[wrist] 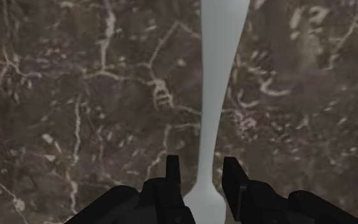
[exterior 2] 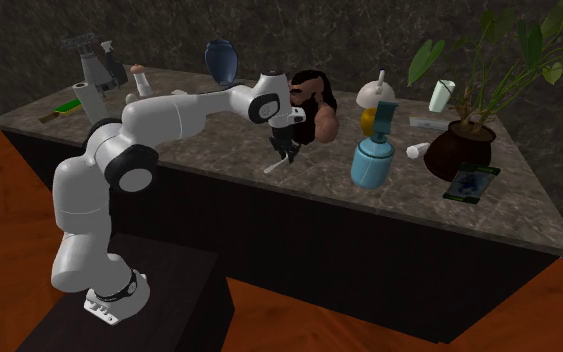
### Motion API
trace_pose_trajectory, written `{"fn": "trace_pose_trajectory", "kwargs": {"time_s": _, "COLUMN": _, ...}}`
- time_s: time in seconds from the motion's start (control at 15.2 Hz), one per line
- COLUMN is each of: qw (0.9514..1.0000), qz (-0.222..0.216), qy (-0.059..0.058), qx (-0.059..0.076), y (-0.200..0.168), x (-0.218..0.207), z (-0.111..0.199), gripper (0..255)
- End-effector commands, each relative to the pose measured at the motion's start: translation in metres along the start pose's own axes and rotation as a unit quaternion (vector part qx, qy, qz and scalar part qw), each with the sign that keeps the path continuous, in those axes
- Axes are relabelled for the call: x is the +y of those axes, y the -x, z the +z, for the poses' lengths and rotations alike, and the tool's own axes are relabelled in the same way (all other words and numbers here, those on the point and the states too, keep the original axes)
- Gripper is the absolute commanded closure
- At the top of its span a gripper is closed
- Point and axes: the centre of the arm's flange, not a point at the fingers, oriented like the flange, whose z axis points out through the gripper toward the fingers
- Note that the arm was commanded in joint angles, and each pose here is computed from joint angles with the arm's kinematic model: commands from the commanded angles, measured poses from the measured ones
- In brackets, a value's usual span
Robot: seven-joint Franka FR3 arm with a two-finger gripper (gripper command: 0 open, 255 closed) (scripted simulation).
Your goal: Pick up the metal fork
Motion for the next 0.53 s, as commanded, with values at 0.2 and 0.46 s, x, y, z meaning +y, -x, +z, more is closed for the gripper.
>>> {"fn": "trace_pose_trajectory", "kwargs": {"time_s": 0.2, "qw": 1.0000, "qz": 0.000, "qy": -0.001, "qx": -0.001, "y": 0.000, "x": 0.000, "z": 0.002, "gripper": 255}}
{"fn": "trace_pose_trajectory", "kwargs": {"time_s": 0.46, "qw": 1.0000, "qz": 0.000, "qy": -0.001, "qx": -0.001, "y": -0.002, "x": 0.001, "z": -0.015, "gripper": 255}}
